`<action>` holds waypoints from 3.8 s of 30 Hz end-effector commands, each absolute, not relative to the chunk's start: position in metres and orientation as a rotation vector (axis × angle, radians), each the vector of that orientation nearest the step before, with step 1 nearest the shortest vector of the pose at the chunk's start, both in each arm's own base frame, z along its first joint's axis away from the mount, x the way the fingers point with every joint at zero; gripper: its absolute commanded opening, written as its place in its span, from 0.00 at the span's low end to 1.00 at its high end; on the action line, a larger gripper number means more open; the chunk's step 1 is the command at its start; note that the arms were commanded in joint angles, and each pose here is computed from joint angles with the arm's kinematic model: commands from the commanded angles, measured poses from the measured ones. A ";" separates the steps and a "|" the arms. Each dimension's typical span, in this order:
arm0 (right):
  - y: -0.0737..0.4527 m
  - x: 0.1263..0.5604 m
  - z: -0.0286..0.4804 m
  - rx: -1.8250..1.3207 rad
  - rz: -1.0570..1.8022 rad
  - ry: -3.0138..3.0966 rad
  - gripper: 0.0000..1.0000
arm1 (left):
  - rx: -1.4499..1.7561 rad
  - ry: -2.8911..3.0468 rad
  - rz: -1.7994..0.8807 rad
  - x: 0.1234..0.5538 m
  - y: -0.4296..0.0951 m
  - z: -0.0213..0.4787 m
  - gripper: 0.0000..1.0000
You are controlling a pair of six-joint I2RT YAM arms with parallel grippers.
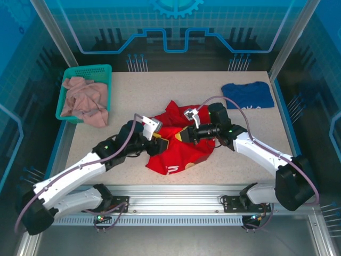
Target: Fold the inside-out t-shirt
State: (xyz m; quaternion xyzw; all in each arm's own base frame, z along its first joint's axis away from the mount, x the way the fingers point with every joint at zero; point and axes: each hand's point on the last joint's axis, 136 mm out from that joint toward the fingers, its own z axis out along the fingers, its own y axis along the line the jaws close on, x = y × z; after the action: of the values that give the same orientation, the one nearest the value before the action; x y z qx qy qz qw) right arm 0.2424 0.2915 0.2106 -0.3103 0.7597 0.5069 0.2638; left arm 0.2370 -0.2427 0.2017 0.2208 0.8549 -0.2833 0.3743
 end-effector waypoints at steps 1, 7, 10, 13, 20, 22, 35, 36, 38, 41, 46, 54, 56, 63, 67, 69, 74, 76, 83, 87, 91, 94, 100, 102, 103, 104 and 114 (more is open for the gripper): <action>0.290 0.247 0.221 -0.830 1.360 2.039 0.00 | 0.644 2.206 -0.687 0.243 -0.252 0.198 0.42; 0.280 0.247 0.216 -0.835 1.255 2.067 0.00 | 0.613 2.248 -0.722 0.249 -0.259 0.201 0.02; 0.267 0.261 0.201 -0.849 0.971 2.145 0.00 | 0.571 2.202 -0.909 0.238 -0.262 0.229 0.00; 0.252 0.280 0.188 -0.809 0.702 2.216 0.01 | 0.527 2.158 -1.134 0.225 -0.261 0.258 0.00; 0.242 0.298 0.197 -0.713 0.552 2.258 0.22 | 0.341 2.119 -1.497 0.224 -0.252 0.281 0.00; 0.238 0.291 0.203 -0.737 0.547 2.235 0.30 | 0.292 2.113 -1.504 0.230 -0.248 0.282 0.00; 0.306 0.205 0.230 -1.070 0.974 1.877 0.45 | 0.110 2.085 -1.592 0.245 -0.242 0.290 0.00; 0.310 0.207 0.228 -1.070 0.957 1.877 0.46 | 0.105 2.087 -1.598 0.244 -0.242 0.291 0.00; 0.317 0.211 0.229 -1.075 0.934 1.868 0.46 | 0.106 2.095 -1.606 0.244 -0.243 0.291 0.00; 0.319 0.224 0.221 -1.040 0.879 1.897 0.45 | 0.115 2.108 -1.617 0.241 -0.244 0.290 0.00; 0.324 0.249 0.217 -0.975 0.789 1.947 0.23 | 0.129 2.109 -1.609 0.240 -0.244 0.289 0.00; 0.309 0.196 0.229 -1.138 1.182 1.827 0.00 | 0.014 2.136 -1.433 0.265 -0.214 0.280 0.00; 0.302 0.188 0.236 -1.144 1.274 1.781 0.00 | -0.048 2.158 -1.364 0.275 -0.201 0.272 0.00; 0.297 0.202 0.247 -1.065 1.296 1.769 0.00 | -0.018 2.149 -1.336 0.283 -0.197 0.270 0.10; 0.299 0.217 0.248 -0.984 1.319 1.803 0.00 | 0.004 2.148 -1.317 0.277 -0.195 0.265 0.18; 0.301 0.220 0.249 -0.960 1.335 1.805 0.00 | 0.003 2.151 -1.296 0.274 -0.192 0.258 0.21; 0.303 0.229 0.250 -0.883 1.344 1.837 0.00 | 0.045 2.140 -1.283 0.258 -0.189 0.251 0.43; 0.303 0.233 0.251 -0.858 1.340 1.853 0.00 | 0.101 2.126 -1.271 0.246 -0.191 0.249 0.50; 0.303 0.243 0.251 -0.799 1.332 1.900 0.00 | 0.280 2.191 -1.134 0.221 -0.211 0.214 0.69; 0.303 0.246 0.250 -0.785 1.327 1.914 0.00 | 0.294 2.236 -1.070 0.229 -0.216 0.198 0.68; 0.302 0.244 0.248 -0.784 1.329 1.923 0.00 | 0.292 2.196 -1.075 0.241 -0.222 0.202 0.60; 0.299 0.242 0.247 -0.786 1.319 1.925 0.00 | 0.280 2.202 -1.025 0.249 -0.220 0.201 0.54; 0.297 0.241 0.246 -0.794 1.308 1.927 0.00 | 0.265 2.207 -0.969 0.255 -0.215 0.199 0.54; 0.297 0.241 0.243 -0.798 1.308 1.935 0.00 | 0.253 2.203 -0.948 0.257 -0.212 0.200 0.52; 0.298 0.241 0.243 -0.800 1.308 1.935 0.00 | 0.254 2.196 -0.951 0.257 -0.213 0.202 0.48; 0.298 0.241 0.241 -0.798 1.309 1.940 0.00 | 0.256 2.185 -0.964 0.257 -0.214 0.205 0.43; 0.281 0.250 0.216 -0.757 1.158 2.080 0.08 | 0.356 2.136 -1.193 0.231 -0.230 0.243 0.00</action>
State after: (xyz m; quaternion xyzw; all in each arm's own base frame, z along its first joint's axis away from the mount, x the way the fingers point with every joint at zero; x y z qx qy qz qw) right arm 0.2410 0.2957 0.2233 -0.2981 0.7611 0.4843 0.3118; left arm 0.2460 -0.2190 0.2034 0.1060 0.8493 -0.3979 0.3303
